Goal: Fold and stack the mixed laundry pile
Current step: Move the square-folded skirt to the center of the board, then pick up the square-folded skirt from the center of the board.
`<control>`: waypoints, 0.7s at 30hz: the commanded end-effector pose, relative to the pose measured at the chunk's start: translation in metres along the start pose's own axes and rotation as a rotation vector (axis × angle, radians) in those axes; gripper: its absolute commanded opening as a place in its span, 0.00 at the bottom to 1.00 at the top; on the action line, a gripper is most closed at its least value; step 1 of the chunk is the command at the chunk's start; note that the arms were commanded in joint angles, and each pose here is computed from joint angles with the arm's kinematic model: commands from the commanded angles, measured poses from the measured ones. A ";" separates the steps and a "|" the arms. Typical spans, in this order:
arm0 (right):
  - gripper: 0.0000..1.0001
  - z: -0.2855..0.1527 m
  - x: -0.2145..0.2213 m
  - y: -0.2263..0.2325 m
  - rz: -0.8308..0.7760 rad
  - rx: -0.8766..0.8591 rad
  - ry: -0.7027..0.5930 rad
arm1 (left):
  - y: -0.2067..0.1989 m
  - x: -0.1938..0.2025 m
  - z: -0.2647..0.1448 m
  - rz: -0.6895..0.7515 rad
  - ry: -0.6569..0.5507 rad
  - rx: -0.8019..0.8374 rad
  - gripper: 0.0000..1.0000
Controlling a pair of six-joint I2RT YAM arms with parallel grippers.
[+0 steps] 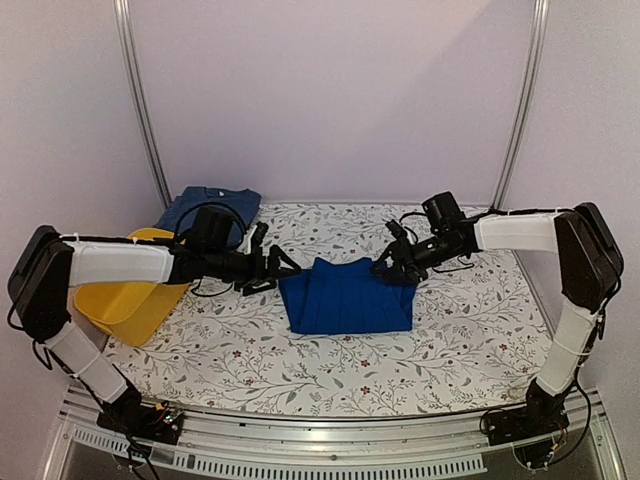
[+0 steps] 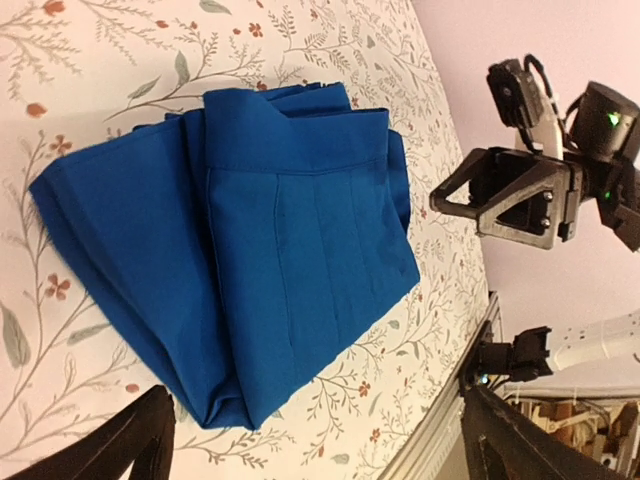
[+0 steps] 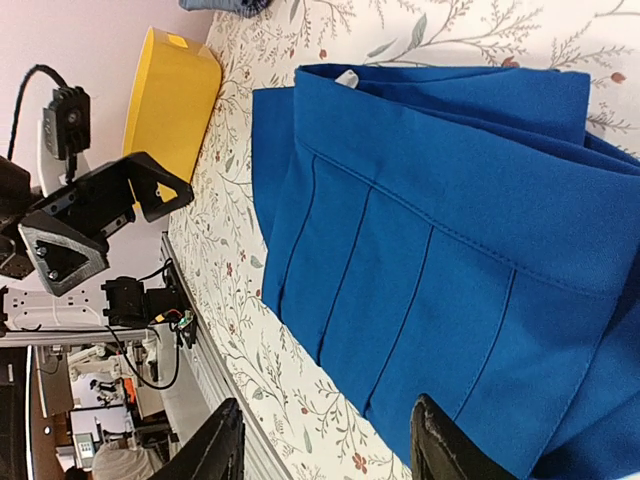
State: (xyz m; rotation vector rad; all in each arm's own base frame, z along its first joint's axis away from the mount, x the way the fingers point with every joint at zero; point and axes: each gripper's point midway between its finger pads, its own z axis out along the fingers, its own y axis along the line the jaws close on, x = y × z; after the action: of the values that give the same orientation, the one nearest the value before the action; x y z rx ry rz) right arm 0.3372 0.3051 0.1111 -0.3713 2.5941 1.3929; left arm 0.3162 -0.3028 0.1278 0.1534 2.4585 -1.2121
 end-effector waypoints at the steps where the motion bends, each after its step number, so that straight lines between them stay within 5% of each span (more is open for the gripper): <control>1: 0.56 -0.021 0.015 -0.021 0.034 0.156 -0.010 | 0.037 0.031 -0.010 -0.179 -0.038 -0.083 1.00; 11: 0.75 -0.066 0.051 -0.077 0.287 0.322 -0.087 | 0.064 0.055 0.021 -0.257 0.018 -0.162 1.00; 21: 0.73 -0.027 0.052 -0.099 0.338 0.221 -0.028 | 0.063 0.064 0.075 -0.289 0.105 -0.103 1.00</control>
State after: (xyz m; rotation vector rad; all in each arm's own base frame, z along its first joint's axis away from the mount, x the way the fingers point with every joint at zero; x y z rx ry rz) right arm 0.3108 0.2103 0.0459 0.1296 2.8524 1.0810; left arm 0.3049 -0.3195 0.0420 -0.1493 2.6208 -1.2085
